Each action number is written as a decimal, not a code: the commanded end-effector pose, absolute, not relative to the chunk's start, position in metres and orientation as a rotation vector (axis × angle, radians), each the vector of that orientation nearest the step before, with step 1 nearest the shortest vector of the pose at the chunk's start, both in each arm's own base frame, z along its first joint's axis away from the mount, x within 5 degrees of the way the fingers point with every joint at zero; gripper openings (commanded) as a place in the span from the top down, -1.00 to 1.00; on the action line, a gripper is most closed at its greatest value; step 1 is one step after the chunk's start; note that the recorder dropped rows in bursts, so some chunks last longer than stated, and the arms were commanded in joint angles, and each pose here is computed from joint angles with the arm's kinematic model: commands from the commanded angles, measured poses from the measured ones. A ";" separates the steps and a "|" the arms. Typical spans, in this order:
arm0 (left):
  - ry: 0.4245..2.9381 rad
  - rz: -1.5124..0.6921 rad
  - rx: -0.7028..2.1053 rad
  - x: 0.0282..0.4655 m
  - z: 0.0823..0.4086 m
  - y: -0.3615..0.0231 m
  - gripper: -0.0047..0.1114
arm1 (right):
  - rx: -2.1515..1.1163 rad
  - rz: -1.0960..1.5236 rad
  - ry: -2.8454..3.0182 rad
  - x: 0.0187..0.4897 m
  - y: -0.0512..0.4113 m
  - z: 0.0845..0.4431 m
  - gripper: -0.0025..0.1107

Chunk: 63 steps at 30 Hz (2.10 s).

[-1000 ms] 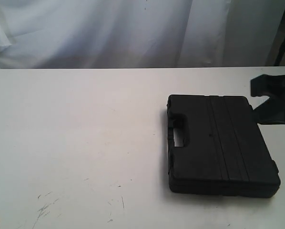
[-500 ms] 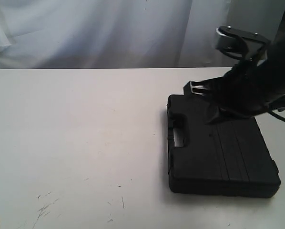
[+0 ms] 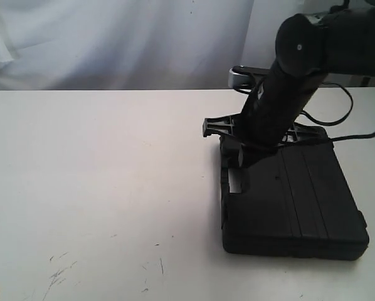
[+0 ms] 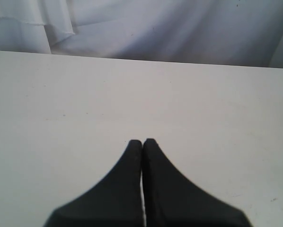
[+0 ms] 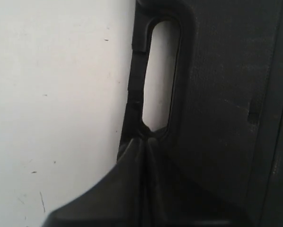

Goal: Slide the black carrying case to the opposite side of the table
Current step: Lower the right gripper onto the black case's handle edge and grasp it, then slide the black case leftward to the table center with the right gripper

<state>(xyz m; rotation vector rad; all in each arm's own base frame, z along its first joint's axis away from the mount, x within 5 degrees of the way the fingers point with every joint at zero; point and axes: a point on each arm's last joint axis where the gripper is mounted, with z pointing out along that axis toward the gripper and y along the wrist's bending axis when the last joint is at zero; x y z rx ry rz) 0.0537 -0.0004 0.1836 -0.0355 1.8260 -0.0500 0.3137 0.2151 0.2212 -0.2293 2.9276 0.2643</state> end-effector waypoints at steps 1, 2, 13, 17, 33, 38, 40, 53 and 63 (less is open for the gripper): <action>1.816 -0.057 -0.031 0.054 0.183 -0.001 0.92 | -0.244 0.224 2.934 0.331 0.225 0.213 0.96; 1.816 -0.057 -0.031 0.054 0.183 -0.001 0.92 | -0.246 0.217 2.940 0.334 0.227 0.210 0.96; 1.816 -0.057 -0.031 0.054 0.183 -0.001 0.92 | -0.193 0.159 2.985 0.361 0.253 0.175 0.37; 1.816 -0.057 -0.031 0.054 0.183 -0.001 0.92 | -0.169 0.140 2.994 0.363 0.258 0.168 0.38; 1.816 -0.057 -0.031 0.054 0.183 -0.001 0.92 | -0.063 0.070 3.027 0.366 0.258 0.145 0.38; 1.816 -0.057 -0.031 0.054 0.183 -0.001 0.92 | -0.059 0.102 3.043 0.364 0.264 0.137 0.41; 1.816 -0.057 -0.031 0.054 0.183 -0.001 0.92 | -0.059 0.104 3.041 0.364 0.264 0.136 0.45; 1.816 -0.057 -0.031 0.054 0.183 -0.001 0.92 | -0.096 0.079 3.066 0.359 0.268 0.131 0.96; 1.816 -0.057 -0.031 0.054 0.183 -0.001 0.92 | -0.107 0.260 3.038 0.341 0.304 0.134 0.96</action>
